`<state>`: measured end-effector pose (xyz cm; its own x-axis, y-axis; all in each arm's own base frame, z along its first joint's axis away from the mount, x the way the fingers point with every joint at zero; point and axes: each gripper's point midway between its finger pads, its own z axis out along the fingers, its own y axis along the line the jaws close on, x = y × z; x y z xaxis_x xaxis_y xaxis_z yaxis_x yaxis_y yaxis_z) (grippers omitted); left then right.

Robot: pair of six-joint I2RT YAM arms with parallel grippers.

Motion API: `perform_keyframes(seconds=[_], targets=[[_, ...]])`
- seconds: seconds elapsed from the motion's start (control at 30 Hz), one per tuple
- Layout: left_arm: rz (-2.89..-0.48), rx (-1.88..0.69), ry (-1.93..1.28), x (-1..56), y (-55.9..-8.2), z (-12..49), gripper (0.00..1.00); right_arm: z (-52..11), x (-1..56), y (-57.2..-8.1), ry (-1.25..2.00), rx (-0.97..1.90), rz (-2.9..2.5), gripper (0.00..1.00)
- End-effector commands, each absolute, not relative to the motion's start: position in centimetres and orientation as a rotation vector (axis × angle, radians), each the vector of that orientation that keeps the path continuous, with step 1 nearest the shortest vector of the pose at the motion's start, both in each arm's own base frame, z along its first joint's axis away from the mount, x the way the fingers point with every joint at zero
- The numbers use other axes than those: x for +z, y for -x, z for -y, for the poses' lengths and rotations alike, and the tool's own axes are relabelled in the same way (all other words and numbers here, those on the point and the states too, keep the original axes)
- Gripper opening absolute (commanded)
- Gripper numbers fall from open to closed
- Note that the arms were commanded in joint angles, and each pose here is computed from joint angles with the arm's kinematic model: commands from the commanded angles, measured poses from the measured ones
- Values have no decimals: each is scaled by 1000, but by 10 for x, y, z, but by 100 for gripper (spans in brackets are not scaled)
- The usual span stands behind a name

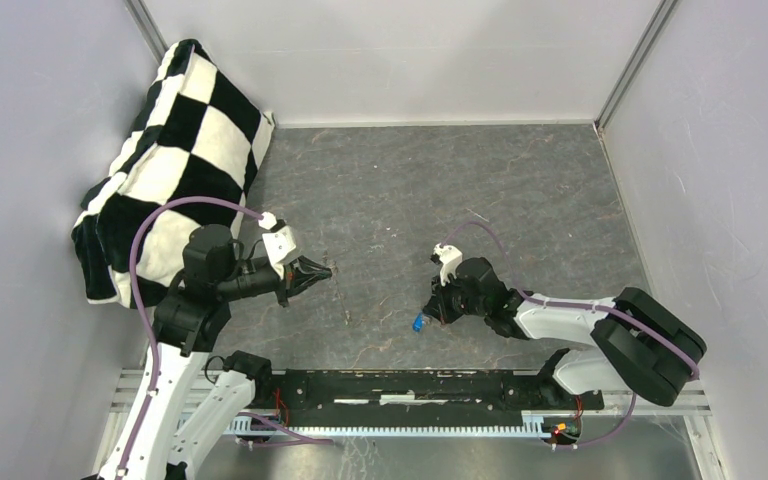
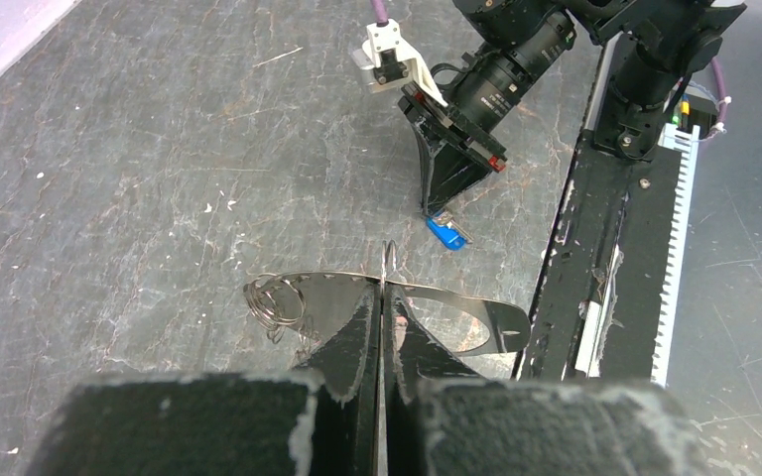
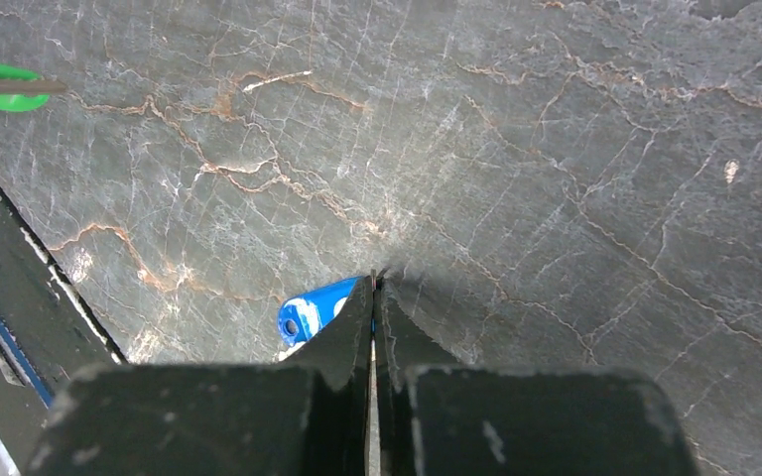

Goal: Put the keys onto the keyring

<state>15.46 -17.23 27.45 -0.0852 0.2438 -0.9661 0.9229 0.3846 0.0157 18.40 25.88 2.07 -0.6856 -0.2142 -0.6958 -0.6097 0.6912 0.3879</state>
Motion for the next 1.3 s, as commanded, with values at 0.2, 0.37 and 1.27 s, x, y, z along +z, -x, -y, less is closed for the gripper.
perform_keyframes(seconds=[0.2,0.37,1.27], targets=[[-1537,-768,-1089,281,-155,172,2,-283,91,-194,696,923,-2041,0],[-1544,-798,-1099,278,-151,173,2,-295,140,-187,795,925,-1927,0],[-1755,-912,-1049,250,-169,190,2,-381,293,-171,968,913,-1605,0]])
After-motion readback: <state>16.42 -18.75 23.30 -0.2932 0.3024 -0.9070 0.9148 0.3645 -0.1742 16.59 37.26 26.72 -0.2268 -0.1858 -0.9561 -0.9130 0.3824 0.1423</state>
